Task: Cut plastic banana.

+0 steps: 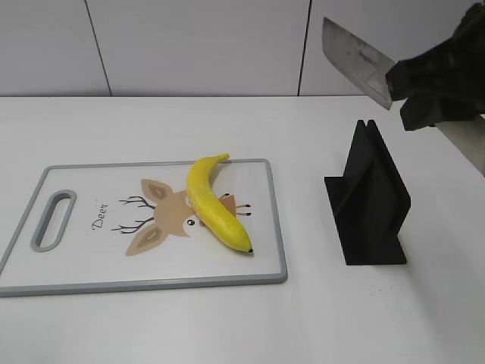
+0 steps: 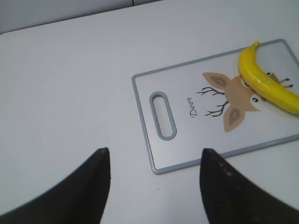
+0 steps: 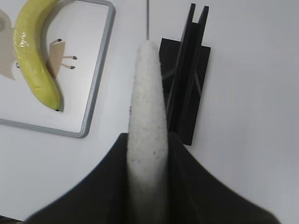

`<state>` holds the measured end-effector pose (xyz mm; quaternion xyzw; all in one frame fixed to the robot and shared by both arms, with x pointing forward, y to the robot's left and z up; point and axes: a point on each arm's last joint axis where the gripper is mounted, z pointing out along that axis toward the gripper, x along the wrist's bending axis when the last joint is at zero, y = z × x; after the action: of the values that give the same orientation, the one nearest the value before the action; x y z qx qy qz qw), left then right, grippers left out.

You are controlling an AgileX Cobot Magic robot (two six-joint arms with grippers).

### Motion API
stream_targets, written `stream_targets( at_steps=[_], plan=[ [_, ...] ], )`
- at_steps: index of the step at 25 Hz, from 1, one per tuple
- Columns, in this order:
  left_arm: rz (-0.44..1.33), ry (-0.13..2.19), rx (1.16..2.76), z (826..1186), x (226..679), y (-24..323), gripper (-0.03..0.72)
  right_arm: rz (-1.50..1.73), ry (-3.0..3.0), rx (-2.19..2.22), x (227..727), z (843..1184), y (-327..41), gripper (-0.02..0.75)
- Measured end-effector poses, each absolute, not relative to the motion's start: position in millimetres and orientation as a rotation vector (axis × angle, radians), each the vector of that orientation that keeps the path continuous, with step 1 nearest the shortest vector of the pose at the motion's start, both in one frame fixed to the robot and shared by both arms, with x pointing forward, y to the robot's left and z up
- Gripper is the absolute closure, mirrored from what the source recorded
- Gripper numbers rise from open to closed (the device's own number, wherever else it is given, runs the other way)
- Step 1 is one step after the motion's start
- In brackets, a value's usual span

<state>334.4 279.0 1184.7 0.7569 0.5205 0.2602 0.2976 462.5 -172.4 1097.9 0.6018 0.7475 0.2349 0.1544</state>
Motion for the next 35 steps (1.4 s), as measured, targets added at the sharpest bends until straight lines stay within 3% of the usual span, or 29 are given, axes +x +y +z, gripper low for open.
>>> stream_targets(
  at_steps=[4, 16, 30, 35],
  plan=[
    [0.693, 1.406, 1.954, 1168, 307, 284, 0.116, 0.636, 2.102, 1.789, 460, 1086, -176, 0.558],
    [0.749, 1.368, 1.873, 1062, 236, 298, 0.117, 0.629, 2.055, 1.845, 458, 1063, -179, 0.558],
    [0.849, 1.287, 1.756, 1056, 238, 298, 0.122, 0.636, 2.014, 1.87, 458, 1063, -181, 0.559],
    [0.85, 1.287, 1.756, 1056, 238, 298, 0.15, 0.584, 1.978, 1.917, 454, 1047, -186, 0.559]
  ],
)
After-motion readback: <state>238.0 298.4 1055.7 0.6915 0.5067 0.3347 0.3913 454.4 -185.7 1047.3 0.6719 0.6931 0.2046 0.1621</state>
